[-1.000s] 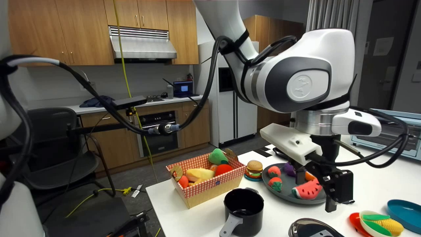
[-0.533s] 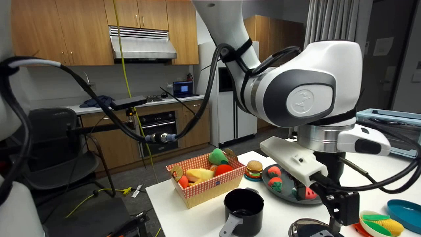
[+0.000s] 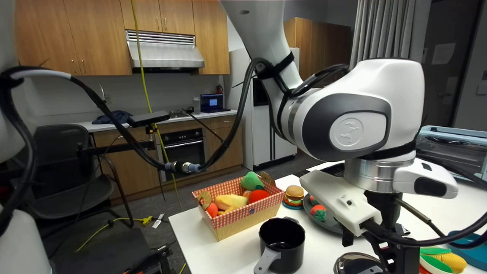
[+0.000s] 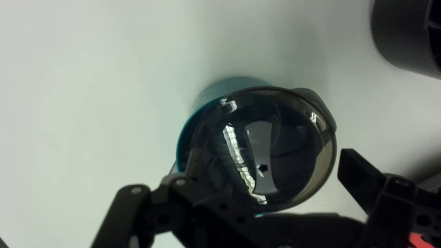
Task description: Remove the lid from the blue pot and place it on top of the blue pan
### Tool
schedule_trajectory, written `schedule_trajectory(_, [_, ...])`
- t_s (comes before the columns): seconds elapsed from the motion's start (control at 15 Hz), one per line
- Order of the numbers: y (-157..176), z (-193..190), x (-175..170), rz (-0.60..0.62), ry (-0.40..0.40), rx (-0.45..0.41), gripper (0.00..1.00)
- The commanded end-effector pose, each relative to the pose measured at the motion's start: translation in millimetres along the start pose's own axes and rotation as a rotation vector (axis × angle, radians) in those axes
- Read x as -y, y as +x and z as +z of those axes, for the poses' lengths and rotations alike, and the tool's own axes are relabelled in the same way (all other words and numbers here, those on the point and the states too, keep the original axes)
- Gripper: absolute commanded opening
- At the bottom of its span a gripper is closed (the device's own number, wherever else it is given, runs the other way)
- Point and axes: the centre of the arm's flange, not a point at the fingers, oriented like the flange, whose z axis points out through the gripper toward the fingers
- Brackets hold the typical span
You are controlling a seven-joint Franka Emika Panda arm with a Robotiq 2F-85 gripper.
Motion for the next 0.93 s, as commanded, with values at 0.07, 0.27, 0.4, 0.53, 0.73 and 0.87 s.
schedule_trajectory(0.07, [11,19,11,-0.023,0.000,-0.024,0.99])
schedule_trajectory(0.27, [20,26,20,-0.034,0.000,-0.027,1.00])
schedule_trajectory(0.4, [27,26,23,-0.035,0.003,-0.024,1.00])
schedule_trajectory(0.53, [33,23,25,-0.036,0.010,-0.031,1.00])
schedule_trajectory(0.73, [40,17,24,-0.029,0.017,-0.041,1.00])
schedule_trajectory(0.87, [39,17,22,-0.029,0.016,-0.046,1.00])
